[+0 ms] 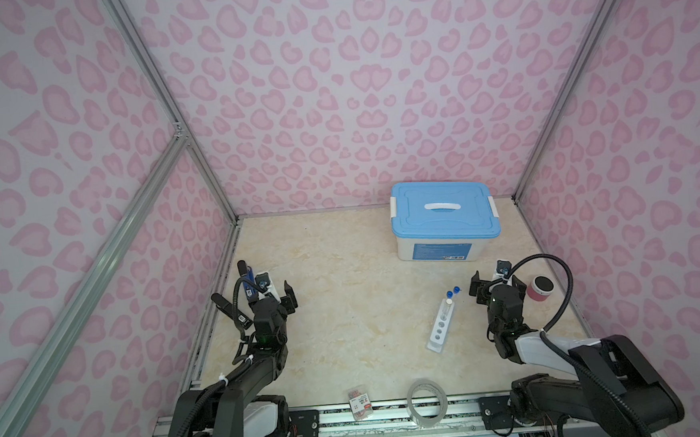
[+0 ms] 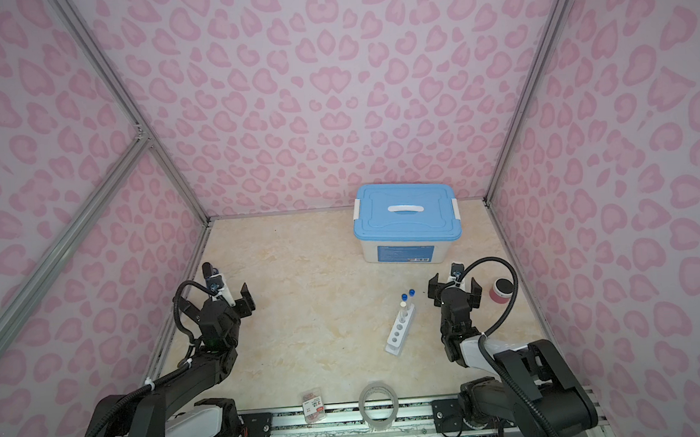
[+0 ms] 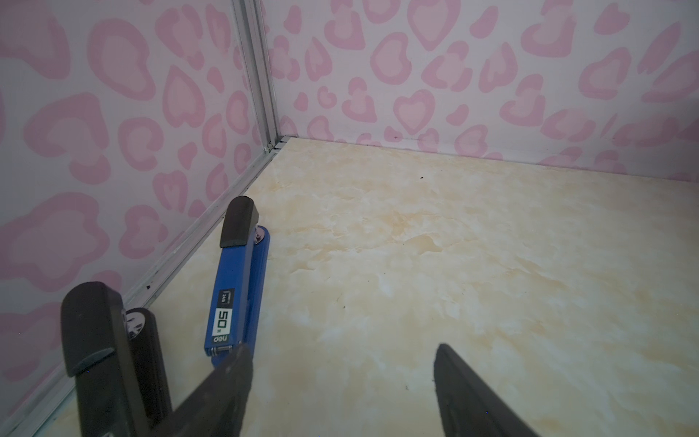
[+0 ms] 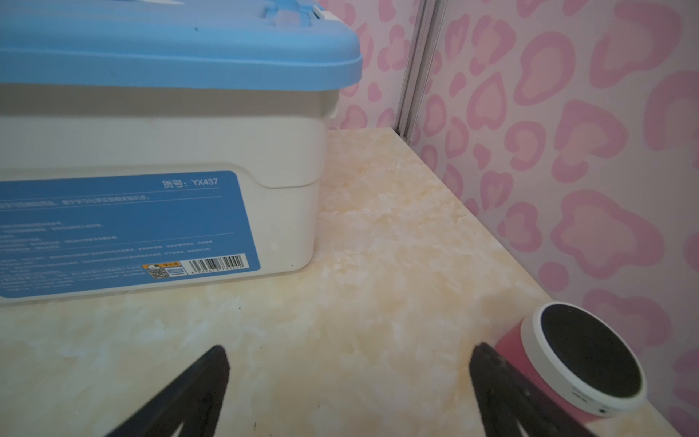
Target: Organize the chemistry lab equipment
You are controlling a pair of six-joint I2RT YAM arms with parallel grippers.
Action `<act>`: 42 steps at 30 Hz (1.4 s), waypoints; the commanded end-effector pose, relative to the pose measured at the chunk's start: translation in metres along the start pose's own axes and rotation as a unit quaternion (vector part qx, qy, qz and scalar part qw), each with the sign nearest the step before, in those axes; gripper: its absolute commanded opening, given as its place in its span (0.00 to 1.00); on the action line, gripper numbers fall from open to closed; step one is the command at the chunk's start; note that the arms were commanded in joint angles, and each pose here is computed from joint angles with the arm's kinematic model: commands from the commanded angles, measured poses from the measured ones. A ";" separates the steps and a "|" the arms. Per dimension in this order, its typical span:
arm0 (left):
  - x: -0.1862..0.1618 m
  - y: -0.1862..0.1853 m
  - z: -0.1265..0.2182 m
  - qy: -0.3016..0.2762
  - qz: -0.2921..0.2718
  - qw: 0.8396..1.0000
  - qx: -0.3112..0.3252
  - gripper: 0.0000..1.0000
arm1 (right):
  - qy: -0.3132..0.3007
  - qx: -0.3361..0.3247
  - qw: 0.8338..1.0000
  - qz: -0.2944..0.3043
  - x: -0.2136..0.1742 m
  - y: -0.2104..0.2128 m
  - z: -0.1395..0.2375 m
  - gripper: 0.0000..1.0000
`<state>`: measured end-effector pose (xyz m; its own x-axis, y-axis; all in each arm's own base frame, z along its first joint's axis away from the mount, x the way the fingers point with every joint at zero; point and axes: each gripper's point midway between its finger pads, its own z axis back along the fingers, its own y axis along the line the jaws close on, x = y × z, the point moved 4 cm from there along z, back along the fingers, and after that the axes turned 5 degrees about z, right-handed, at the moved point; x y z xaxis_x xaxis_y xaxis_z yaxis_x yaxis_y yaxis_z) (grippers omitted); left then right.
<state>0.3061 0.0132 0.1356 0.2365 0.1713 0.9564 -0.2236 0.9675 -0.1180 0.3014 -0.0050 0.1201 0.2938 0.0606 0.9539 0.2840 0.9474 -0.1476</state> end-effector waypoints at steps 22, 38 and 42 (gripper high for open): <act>0.002 -0.009 -0.043 0.001 -0.011 0.996 -0.090 0.84 | -0.017 0.075 0.996 -0.039 0.025 0.010 -0.021 0.99; 0.002 -0.009 -0.043 0.001 -0.013 0.996 -0.088 0.97 | -0.012 0.064 0.998 0.017 0.033 0.004 -0.042 0.99; 0.003 -0.009 -0.043 0.000 -0.013 0.996 -0.088 0.97 | -0.007 0.076 0.997 0.012 0.013 0.006 -0.050 0.99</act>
<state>0.3457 0.0125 0.1188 0.2801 0.1542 0.9475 -0.0546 0.9880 -0.1446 0.3501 -0.0161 0.1184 0.3446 0.0833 0.9350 0.1495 0.9785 -0.1423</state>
